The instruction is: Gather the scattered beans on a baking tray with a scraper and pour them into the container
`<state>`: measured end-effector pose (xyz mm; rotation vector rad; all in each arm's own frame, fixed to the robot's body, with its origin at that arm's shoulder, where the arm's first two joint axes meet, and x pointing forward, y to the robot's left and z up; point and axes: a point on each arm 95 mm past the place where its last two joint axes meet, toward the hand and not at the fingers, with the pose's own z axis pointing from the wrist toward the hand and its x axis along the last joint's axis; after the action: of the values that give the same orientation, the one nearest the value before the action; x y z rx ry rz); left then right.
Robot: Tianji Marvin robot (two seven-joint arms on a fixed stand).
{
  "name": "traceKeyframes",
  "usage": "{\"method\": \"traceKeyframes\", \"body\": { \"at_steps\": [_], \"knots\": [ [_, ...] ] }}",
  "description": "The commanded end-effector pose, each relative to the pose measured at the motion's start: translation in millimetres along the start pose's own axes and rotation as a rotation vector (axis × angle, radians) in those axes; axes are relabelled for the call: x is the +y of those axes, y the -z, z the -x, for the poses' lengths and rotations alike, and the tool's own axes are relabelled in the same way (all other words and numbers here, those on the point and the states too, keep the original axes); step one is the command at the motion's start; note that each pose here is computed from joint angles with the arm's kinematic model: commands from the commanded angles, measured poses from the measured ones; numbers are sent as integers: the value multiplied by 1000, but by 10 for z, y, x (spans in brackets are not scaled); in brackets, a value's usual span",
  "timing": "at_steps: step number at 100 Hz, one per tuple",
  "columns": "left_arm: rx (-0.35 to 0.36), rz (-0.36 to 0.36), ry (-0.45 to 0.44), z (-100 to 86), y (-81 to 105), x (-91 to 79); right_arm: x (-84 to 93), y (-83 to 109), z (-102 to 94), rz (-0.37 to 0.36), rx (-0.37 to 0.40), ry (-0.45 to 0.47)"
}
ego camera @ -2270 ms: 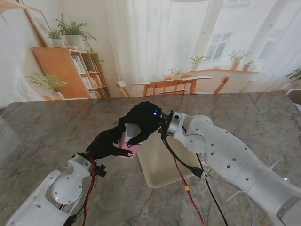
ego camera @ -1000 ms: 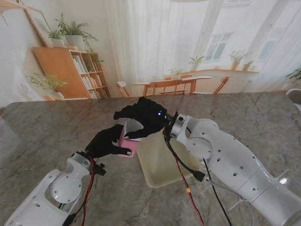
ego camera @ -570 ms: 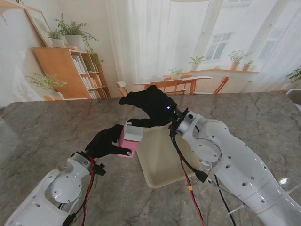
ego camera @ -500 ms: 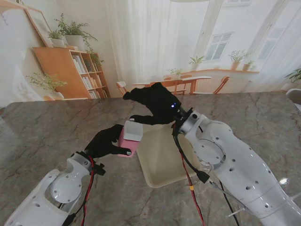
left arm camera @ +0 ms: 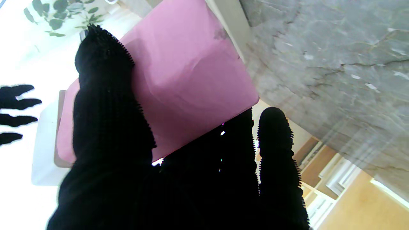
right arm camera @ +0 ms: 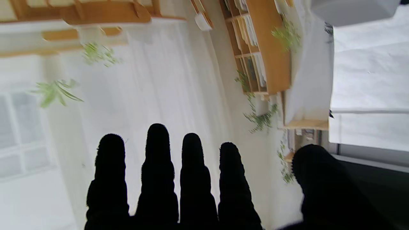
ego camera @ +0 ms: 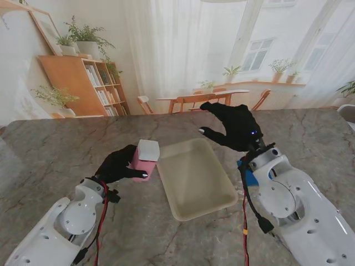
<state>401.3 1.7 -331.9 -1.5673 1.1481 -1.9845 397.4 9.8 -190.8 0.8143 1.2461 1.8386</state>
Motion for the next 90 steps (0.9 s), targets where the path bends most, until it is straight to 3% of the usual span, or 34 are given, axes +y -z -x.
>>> {"method": "traceKeyframes", "body": {
  "at_steps": [1, 17, 37, 61, 90],
  "knots": [
    [-28, -15, 14, 55, -26, -12, -137, 127, 134, -59, -39, 52],
    [-75, -17, 7, 199, -61, -26, -320, 324, 332, -113, -177, 34],
    [-132, -9, 0, 406, -137, -7, -584, 528, 423, -130, -330, -20],
    [-179, 11, -15, 629, -278, 38, -811, 665, 463, -161, -407, -48],
    [-211, 9, -2, 734, -341, 139, -974, 683, 455, -173, -431, -85]
  ]
}}
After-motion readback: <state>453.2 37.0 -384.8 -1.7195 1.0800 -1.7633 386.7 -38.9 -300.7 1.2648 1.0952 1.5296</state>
